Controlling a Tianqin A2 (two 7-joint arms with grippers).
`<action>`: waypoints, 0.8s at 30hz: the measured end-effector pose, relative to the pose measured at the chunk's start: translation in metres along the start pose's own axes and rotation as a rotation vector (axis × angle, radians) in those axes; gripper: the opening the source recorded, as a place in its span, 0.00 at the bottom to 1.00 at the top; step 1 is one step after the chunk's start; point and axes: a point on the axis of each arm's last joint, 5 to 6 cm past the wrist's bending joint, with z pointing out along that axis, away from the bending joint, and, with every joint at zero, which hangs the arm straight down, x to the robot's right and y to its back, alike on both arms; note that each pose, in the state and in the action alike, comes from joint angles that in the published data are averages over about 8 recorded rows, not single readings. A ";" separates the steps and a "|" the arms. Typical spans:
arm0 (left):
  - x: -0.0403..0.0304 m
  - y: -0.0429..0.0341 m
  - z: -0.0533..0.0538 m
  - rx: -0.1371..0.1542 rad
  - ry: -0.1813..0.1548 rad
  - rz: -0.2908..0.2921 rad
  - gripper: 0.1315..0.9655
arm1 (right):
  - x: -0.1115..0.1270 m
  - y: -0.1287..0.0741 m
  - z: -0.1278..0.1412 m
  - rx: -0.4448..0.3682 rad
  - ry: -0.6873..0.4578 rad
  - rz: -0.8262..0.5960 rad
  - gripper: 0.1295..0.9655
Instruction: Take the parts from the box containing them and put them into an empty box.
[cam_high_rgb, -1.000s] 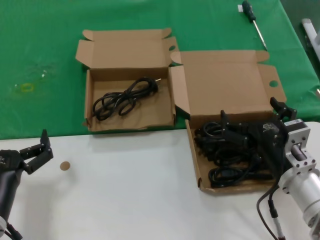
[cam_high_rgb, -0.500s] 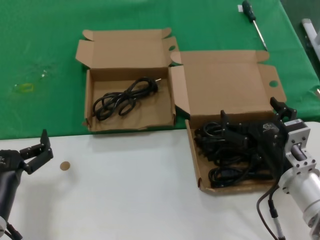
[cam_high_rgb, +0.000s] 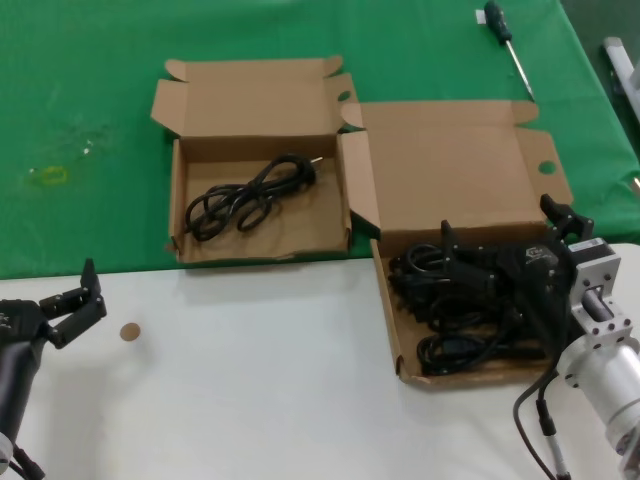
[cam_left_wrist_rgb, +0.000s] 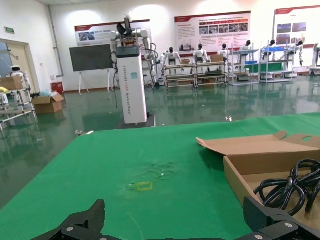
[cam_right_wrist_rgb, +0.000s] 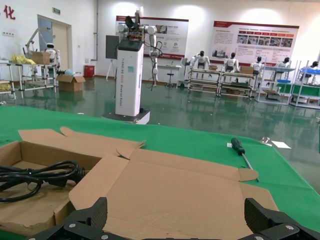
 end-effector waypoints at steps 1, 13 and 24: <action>0.0000 0.0000 0.000 0.000 0.000 0.000 1.00 | 0.000 0.000 0.000 0.000 0.000 0.000 1.00; 0.0000 0.0000 0.000 0.000 0.000 0.000 1.00 | 0.000 0.000 0.000 0.000 0.000 0.000 1.00; 0.0000 0.0000 0.000 0.000 0.000 0.000 1.00 | 0.000 0.000 0.000 0.000 0.000 0.000 1.00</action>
